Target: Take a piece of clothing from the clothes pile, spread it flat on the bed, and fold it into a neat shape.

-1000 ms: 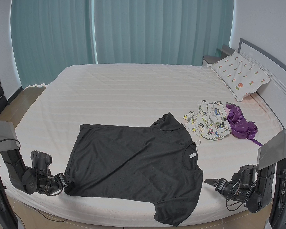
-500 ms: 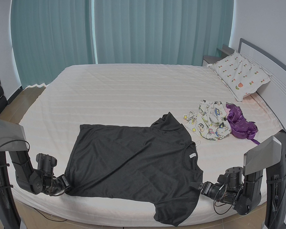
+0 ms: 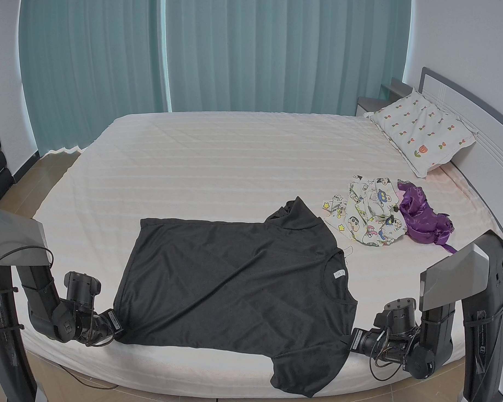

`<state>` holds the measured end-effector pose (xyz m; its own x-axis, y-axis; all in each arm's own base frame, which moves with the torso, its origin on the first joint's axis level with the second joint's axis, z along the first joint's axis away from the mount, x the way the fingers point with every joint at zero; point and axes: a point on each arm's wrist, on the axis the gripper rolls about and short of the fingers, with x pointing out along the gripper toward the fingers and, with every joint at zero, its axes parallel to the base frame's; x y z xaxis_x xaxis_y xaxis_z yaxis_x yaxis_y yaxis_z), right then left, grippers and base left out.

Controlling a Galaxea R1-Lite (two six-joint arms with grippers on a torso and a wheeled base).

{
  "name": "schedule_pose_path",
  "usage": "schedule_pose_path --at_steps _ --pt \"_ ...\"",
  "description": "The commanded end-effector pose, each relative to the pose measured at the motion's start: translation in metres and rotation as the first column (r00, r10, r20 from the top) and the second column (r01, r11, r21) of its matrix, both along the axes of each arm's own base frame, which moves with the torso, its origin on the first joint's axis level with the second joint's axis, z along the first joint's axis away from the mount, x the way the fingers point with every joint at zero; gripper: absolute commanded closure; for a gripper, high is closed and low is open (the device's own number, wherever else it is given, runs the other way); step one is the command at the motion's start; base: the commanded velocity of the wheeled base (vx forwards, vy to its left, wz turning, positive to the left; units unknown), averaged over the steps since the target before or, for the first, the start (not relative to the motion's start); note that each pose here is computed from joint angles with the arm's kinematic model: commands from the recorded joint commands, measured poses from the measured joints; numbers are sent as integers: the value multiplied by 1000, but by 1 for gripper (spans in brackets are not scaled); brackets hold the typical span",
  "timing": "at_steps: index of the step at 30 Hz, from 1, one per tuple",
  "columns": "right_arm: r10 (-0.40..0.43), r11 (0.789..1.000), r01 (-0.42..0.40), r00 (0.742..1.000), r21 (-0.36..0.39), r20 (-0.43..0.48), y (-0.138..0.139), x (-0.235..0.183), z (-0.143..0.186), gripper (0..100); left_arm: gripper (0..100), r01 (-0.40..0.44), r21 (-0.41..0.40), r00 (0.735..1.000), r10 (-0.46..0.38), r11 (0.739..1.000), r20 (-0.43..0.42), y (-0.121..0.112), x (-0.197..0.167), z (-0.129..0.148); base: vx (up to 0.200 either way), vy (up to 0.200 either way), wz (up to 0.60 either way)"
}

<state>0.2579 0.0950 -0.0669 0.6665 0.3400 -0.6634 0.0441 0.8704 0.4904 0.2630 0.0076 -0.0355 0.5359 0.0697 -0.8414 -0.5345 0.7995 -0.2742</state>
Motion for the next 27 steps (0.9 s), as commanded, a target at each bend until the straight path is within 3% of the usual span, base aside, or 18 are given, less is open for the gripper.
schedule_pose_path --at_steps 1,11,17,27 --pt "-22 1000 22 1000 -3 -7 -13 -7 10 100 100 -8 11 1000 8 1000 -9 1 -1 -1 0 0 0" --pt "-29 999 28 999 -32 -36 -41 -17 13 100 100 0 12 998 1 1000 -55 0 -7 -3 0 0 0" --pt "-18 999 16 998 -45 -54 -42 -21 11 100 100 50 35 988 -44 998 -149 0 -17 -3 0 0 0" --pt "-14 999 11 998 -53 -56 -43 -22 11 100 100 53 39 987 -47 998 -157 -1 -18 -1 0 0 0"
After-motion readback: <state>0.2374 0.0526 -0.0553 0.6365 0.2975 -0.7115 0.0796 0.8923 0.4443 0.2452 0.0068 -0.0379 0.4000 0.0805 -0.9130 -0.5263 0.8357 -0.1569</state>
